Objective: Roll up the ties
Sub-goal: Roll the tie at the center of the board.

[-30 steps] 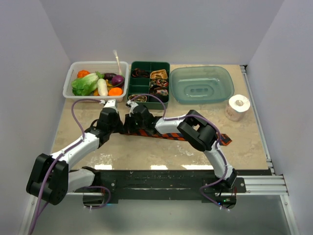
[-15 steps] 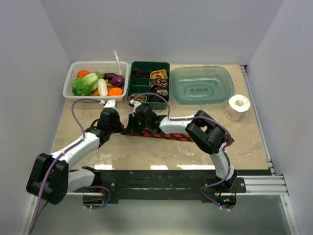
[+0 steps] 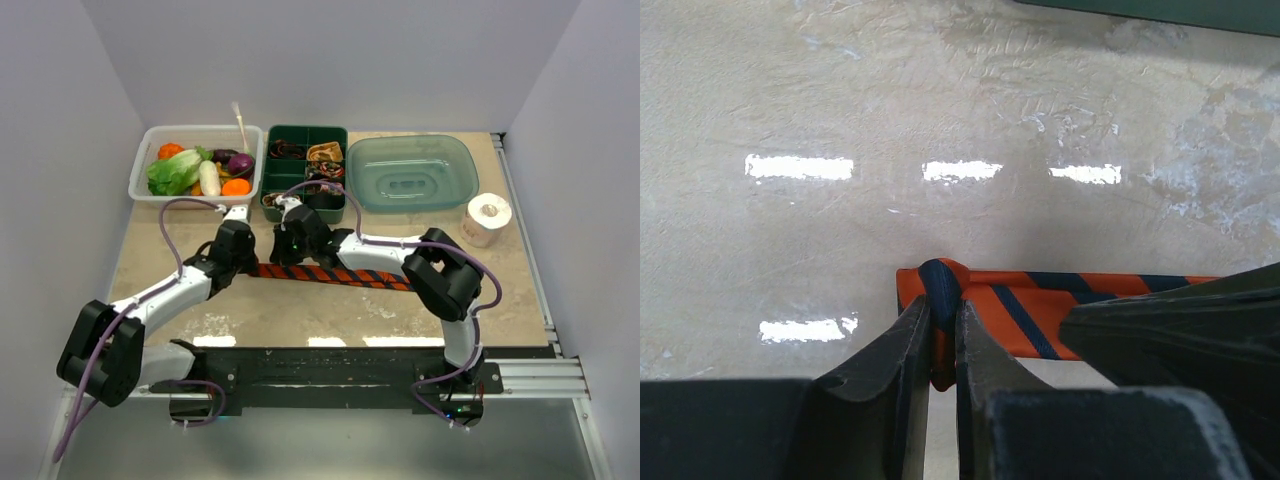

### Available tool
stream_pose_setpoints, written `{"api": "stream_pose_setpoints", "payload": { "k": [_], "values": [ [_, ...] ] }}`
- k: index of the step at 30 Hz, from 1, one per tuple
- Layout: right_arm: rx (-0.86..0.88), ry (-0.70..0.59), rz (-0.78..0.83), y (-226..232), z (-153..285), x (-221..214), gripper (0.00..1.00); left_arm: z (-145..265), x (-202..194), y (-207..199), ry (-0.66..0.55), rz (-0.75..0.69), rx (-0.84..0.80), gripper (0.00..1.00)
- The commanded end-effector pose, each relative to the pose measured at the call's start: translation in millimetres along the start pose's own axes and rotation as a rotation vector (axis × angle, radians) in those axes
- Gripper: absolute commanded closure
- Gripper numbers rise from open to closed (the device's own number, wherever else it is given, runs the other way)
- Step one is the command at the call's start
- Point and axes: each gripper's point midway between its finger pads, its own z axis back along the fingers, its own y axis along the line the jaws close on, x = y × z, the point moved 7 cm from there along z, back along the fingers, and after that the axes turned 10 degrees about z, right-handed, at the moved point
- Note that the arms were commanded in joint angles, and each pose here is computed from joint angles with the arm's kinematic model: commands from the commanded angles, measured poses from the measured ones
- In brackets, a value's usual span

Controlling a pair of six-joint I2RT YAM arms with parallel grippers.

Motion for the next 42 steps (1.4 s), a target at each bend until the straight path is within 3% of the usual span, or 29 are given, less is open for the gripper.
{"api": "stream_pose_setpoints", "payload": {
  "k": [1, 12, 30, 31, 35, 38, 42],
  "values": [
    [-0.054, -0.045, 0.018, -12, 18, 15, 1.00, -3, 9, -12, -0.019, -0.024, -0.006, 1.00],
    [-0.079, -0.027, 0.002, -25, 23, 8, 1.00, -12, -1, -25, 0.040, -0.095, 0.052, 1.00],
    [-0.063, 0.032, -0.013, -34, 12, -9, 1.00, -16, -29, -49, 0.081, -0.264, 0.098, 0.87],
    [-0.065, 0.036, -0.015, -34, 11, -10, 1.00, -18, -30, -49, 0.083, -0.275, 0.106, 0.85],
    [-0.070, 0.043, -0.012, -36, 10, -11, 1.00, -16, -31, -57, 0.075, -0.299, 0.109, 0.55],
    [-0.067, 0.036, -0.008, -34, 11, -8, 1.00, -15, -32, -61, 0.075, -0.306, 0.092, 0.40],
    [-0.057, 0.028, -0.005, -32, 11, -3, 1.00, -12, -31, -66, 0.062, -0.303, 0.043, 0.39]
  ]
}}
